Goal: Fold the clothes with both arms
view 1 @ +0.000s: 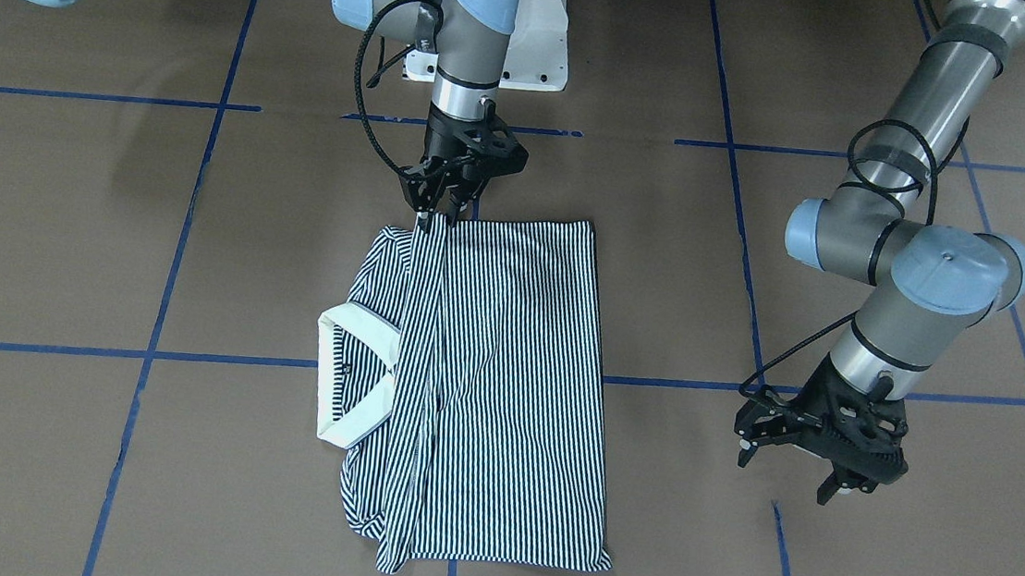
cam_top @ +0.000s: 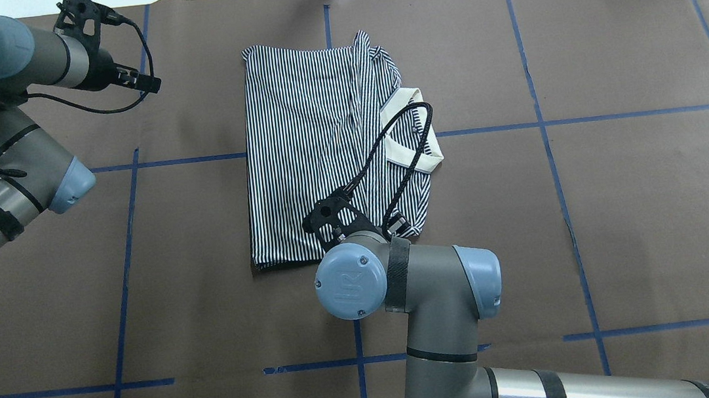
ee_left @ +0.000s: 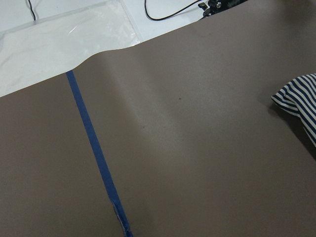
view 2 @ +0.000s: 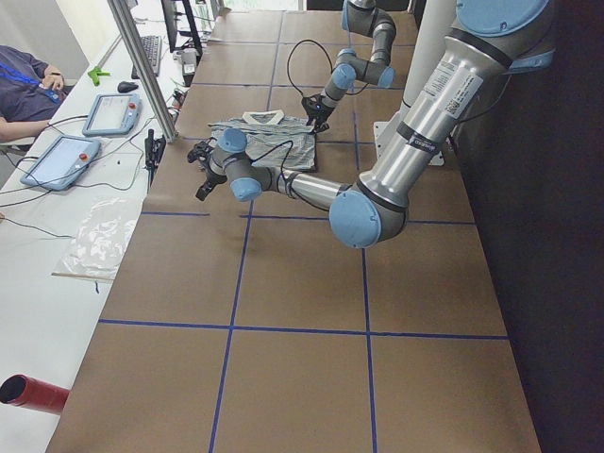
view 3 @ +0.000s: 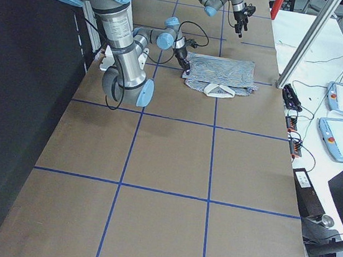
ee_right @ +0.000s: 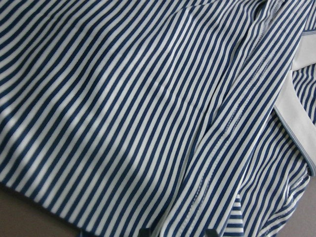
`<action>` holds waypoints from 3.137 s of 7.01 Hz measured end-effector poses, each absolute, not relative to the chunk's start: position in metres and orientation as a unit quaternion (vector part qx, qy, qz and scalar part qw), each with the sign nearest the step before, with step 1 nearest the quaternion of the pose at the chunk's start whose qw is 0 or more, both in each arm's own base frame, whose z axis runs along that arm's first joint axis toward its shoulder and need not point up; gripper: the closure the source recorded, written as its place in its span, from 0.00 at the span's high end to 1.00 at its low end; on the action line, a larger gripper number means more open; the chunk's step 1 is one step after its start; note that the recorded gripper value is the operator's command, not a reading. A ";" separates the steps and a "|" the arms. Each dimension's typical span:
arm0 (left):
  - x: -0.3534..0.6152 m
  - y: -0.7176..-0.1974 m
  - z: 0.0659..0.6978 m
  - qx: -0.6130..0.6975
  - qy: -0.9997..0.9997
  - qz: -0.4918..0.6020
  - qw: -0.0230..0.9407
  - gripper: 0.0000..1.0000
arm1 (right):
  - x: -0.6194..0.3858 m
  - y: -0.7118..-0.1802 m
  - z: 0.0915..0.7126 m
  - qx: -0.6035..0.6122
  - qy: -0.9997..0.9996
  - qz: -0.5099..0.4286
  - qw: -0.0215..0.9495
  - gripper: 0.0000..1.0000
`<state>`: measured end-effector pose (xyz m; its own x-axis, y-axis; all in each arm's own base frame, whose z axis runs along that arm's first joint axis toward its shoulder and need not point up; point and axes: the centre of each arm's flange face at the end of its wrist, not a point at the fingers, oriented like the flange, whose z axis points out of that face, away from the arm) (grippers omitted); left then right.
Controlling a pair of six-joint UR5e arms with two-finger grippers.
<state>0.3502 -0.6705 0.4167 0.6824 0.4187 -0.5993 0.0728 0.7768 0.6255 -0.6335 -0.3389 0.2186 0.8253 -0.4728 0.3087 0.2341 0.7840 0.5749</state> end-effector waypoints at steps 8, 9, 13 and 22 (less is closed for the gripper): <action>0.354 -0.668 0.416 0.318 0.387 0.103 0.859 1.00 | -0.623 -0.333 0.221 0.262 -0.233 -0.206 0.914 0.00; 0.356 -0.667 0.416 0.318 0.388 0.103 0.859 1.00 | -0.607 -0.329 0.229 0.265 -0.234 -0.216 0.910 0.00; 0.375 -0.654 0.408 0.305 0.406 0.092 0.857 1.00 | -0.575 -0.323 0.267 0.264 -0.221 -0.224 0.912 0.99; 0.382 -0.647 0.398 0.305 0.412 0.093 0.853 1.00 | -0.557 -0.354 0.252 0.284 -0.318 -0.096 0.899 0.73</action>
